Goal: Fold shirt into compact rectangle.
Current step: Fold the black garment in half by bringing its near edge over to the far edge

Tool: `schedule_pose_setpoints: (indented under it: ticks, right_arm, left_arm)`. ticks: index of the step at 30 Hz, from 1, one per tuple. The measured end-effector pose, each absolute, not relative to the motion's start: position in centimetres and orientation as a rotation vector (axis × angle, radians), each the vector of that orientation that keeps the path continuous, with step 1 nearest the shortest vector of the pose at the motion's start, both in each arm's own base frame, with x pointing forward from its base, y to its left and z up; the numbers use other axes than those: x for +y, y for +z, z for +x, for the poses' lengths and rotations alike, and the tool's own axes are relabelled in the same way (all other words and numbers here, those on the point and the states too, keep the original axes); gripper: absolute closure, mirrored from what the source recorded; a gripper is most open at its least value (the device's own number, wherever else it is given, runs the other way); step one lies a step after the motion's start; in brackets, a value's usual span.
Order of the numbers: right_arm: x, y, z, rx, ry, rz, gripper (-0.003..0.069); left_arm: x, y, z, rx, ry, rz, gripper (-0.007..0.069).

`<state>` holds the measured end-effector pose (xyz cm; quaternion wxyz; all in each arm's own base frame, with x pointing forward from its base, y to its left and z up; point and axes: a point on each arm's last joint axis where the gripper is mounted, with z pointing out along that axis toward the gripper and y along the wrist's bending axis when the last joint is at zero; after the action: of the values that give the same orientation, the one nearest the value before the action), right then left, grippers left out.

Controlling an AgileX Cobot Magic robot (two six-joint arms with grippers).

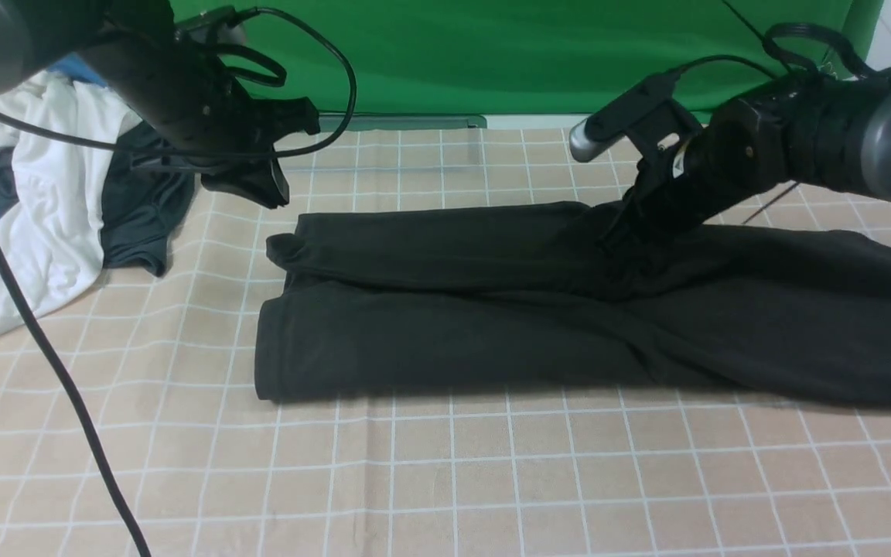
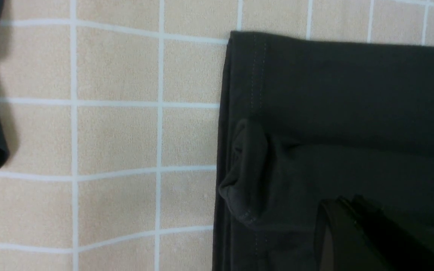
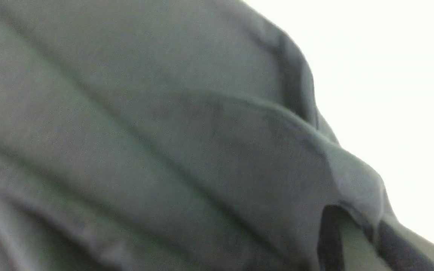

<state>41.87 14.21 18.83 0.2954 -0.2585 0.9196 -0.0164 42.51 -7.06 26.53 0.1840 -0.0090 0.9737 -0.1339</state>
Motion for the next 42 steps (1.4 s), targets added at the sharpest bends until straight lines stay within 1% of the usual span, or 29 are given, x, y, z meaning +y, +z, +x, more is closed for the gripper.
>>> schedule_pose_setpoints:
  ticks: [2,4,5,6,8,10,11,12,13,14,15,17,19,20,21,23,25,26,29,31,36,37,40,42]
  right_arm:
    - [14.5,18.6,42.7,2.447,-0.045,-0.685,0.0591]
    - [14.7,18.5,43.2,2.447,-0.046,-0.684,0.0554]
    - [14.7,18.6,43.5,2.444,-0.046,-0.678,0.0517]
    - [14.7,18.8,43.7,2.436,-0.044,-0.670,0.0459]
    - [14.6,19.6,44.2,2.422,-0.043,-0.651,0.0371]
    - [14.3,21.0,44.6,2.421,-0.054,-0.633,0.0267]
    - [14.1,21.8,44.8,2.439,-0.063,-0.625,0.0239]
    - [14.1,21.8,44.7,2.449,-0.065,-0.627,0.0235]
    - [13.8,23.0,44.7,2.479,-0.078,-0.618,0.0230]
    - [13.5,23.9,44.7,2.506,-0.089,-0.611,0.0251]
    - [13.3,24.9,44.4,2.548,-0.102,-0.606,0.0309]
    - [12.9,26.9,43.8,2.596,-0.120,-0.604,0.0469]
    - [12.7,28.5,43.2,2.630,-0.130,-0.600,0.0566]
    - [12.5,29.4,42.7,2.654,-0.136,-0.597,0.0603]
    - [12.3,29.9,42.3,2.665,-0.138,-0.595,0.0617]
    - [12.1,30.9,41.5,2.673,-0.134,-0.583,0.0631]
    - [12.0,31.3,41.1,2.680,-0.130,-0.575,0.0631]
    - [11.8,31.6,40.6,2.689,-0.121,-0.549,0.0631]
    - [11.6,31.2,39.9,2.723,-0.121,-0.534,0.0631]
    - [11.6,30.5,39.7,2.749,-0.124,-0.531,0.0631]
    - [11.5,29.1,39.3,2.798,-0.130,-0.539,0.0631]
    - [11.4,29.0,39.3,2.801,-0.130,-0.539,0.0631]
    - [11.4,28.6,39.2,2.807,-0.130,-0.537,0.0631]
    - [11.4,28.6,39.2,2.804,-0.129,-0.533,0.0631]
  left_arm:
    - [-7.0,26.7,42.4,2.757,-0.373,-0.018,0.0612]
    - [-7.0,26.7,42.4,2.764,-0.359,-0.011,0.0610]
    - [-6.9,26.7,42.4,2.765,-0.352,-0.009,0.0610]
    - [-6.9,26.7,42.4,2.766,-0.342,-0.005,0.0610]
    - [-6.8,26.6,42.3,2.771,-0.329,0.001,0.0610]
    - [-6.7,26.5,42.1,2.803,-0.322,0.009,0.0608]
    - [-6.7,26.4,41.8,2.839,-0.321,0.015,0.0608]
    - [-6.7,26.4,41.8,2.838,-0.321,0.015,0.0608]
    - [-6.7,26.3,41.3,2.897,-0.323,0.024,0.0606]
    - [-6.7,26.3,41.0,2.922,-0.325,0.027,0.0605]
    - [-6.7,26.2,40.9,2.939,-0.333,0.014,0.0600]
    - [-6.9,25.9,40.6,2.959,-0.365,-0.005,0.0583]
    - [-7.3,25.3,40.3,2.981,-0.385,-0.009,0.0564]
    - [-7.5,24.8,40.1,3.002,-0.391,-0.007,0.0552]
    - [-7.7,24.5,40.0,3.015,-0.395,-0.004,0.0540]
    - [-8.1,23.8,40.0,3.040,-0.409,-0.004,0.0517]
    - [-8.3,23.3,40.0,3.052,-0.418,-0.002,0.0501]
    - [-8.5,22.7,40.2,3.068,-0.433,0.001,0.0482]
    - [-8.7,21.0,40.7,3.090,-0.445,0.007,0.0452]
    - [-8.8,20.0,41.3,3.066,-0.438,-0.006,0.0443]
    - [-8.8,18.1,43.9,2.923,-0.397,-0.033,0.0440]
    - [-8.8,18.0,44.4,2.894,-0.395,-0.038,0.0439]
    - [-8.9,18.6,46.9,2.694,-0.384,-0.064,0.0428]
    - [-8.9,18.9,47.5,2.638,-0.382,-0.071,0.0427]
